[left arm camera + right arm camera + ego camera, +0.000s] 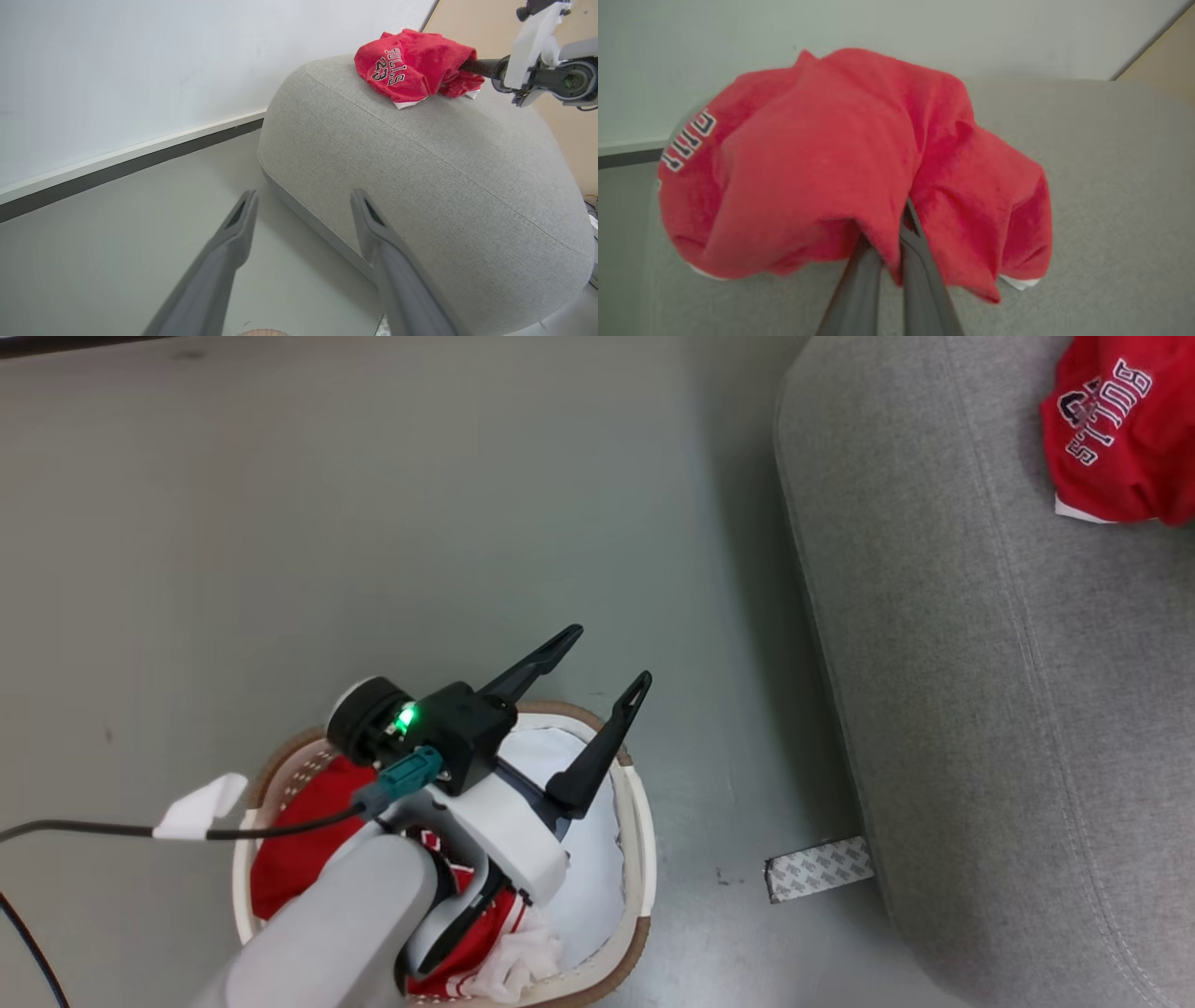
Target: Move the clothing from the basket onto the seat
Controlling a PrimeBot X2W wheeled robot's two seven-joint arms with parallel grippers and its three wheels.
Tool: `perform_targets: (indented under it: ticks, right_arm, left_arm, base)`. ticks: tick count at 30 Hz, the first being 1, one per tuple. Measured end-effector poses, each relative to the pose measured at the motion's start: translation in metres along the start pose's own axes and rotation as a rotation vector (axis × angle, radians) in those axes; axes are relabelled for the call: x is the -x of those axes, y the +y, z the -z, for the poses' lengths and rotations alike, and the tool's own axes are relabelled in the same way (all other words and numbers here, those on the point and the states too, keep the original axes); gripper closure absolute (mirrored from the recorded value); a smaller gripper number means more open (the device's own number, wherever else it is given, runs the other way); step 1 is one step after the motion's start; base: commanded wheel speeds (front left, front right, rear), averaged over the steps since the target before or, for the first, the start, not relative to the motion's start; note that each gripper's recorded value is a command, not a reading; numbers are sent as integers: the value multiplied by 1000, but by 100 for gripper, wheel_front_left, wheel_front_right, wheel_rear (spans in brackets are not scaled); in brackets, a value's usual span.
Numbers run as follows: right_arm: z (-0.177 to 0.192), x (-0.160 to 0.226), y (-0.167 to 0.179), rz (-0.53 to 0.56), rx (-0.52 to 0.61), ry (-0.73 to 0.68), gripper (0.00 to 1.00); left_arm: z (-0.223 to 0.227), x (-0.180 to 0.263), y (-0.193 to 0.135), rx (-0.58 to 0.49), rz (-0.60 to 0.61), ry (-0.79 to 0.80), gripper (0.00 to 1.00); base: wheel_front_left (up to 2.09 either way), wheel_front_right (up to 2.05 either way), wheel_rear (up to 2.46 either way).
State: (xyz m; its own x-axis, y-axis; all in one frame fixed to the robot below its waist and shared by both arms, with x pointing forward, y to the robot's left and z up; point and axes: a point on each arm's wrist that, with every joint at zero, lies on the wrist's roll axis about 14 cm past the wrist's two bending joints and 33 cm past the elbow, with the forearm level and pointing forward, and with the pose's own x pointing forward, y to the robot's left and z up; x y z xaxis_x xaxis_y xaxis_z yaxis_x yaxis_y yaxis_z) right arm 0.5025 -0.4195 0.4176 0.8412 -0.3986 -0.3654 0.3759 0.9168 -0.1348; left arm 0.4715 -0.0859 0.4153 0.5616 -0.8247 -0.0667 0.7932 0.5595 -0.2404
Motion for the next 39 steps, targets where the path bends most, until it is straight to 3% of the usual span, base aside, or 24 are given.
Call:
perform_targets:
  ticks: [2,5,6,7,17,22,32,35,39]
  right_arm:
    - [21,3,7,-12,19,92,100]
    - [25,9,5,-13,21,127,56]
    - [24,11,4,-15,31,132,9]
    - [22,13,3,-15,37,130,0]
    - [28,59,4,-84,124,211,0]
    - [-20,82,-3,-125,140,50,0]
    - [-136,152,38,-342,12,-401,0]
    - [-147,169,60,-417,-33,-487,0]
    - [-133,185,84,-488,-85,-530,0]
  left_arm:
    - [2,4,2,2,-12,9,0]
    - [-5,5,2,-5,-19,-5,0]
    - [-7,5,1,-8,-21,-7,0]
    - [-9,5,0,-10,-21,-8,0]
    - [-36,17,-25,-29,-29,-54,0]
    - [-59,36,-30,-62,-79,-94,0]
    - [-121,95,-16,-128,-294,-234,0]
    - [-131,124,3,-129,-403,-271,0]
    - [-133,170,27,-96,-564,-305,0]
  base:
    - [0,0,0]
    - [0,0,0]
    - [0,0,0]
    - [0,0,0]
    - [0,0,0]
    - [0,0,0]
    - [0,0,0]
    - [0,0,0]
    - [0,0,0]
